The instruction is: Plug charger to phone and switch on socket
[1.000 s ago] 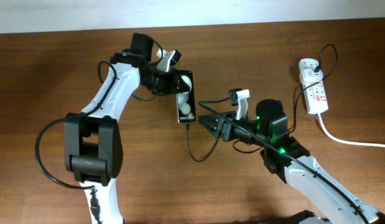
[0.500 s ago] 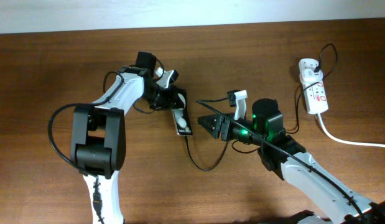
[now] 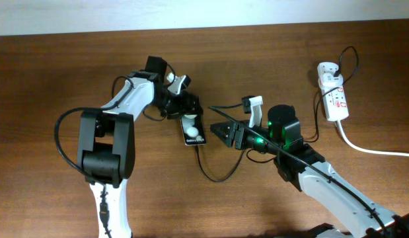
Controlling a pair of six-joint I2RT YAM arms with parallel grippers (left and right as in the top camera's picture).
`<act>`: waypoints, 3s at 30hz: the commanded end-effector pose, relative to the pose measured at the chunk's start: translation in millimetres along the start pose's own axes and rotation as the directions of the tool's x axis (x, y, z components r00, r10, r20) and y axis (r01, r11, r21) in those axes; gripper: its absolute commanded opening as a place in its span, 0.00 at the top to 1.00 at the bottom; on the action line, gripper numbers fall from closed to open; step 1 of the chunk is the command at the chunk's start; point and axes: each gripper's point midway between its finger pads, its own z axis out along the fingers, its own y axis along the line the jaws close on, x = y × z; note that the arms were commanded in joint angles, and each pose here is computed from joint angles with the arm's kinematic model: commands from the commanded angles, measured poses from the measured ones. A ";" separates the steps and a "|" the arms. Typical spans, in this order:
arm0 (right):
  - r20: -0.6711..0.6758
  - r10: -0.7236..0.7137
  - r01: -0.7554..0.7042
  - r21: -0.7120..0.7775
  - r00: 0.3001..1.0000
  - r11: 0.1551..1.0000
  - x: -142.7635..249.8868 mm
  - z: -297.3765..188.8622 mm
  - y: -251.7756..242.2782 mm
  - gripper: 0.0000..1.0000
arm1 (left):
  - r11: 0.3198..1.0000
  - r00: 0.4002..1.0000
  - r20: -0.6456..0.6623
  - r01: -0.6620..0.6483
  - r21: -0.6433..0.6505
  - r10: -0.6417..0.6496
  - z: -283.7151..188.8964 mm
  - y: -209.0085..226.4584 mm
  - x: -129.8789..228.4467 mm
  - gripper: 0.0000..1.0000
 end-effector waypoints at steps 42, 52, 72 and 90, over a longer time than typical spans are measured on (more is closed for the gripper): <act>0.615 0.128 -0.553 0.575 0.778 0.603 -153.2 -294.7 -267.0 0.96 | 0.877 0.794 0.516 -0.044 -0.479 0.322 -295.9 -126.0 -22.3 0.01; 0.611 0.184 -0.564 0.517 0.770 0.644 -210.6 -282.5 -327.2 0.96 | 0.877 0.794 0.516 -0.044 -0.479 0.322 -295.9 -126.0 -22.3 0.01; 0.421 0.314 -0.521 0.602 0.851 0.605 -166.6 -203.6 -383.9 0.96 | 0.877 0.794 0.516 -0.044 -0.479 0.322 -295.9 -126.0 -22.3 0.01; 0.256 0.511 -0.544 0.626 0.820 0.559 -100.5 -141.1 -386.6 0.96 | 0.877 0.794 0.516 -0.044 -0.479 0.322 -295.9 -126.0 -22.3 0.01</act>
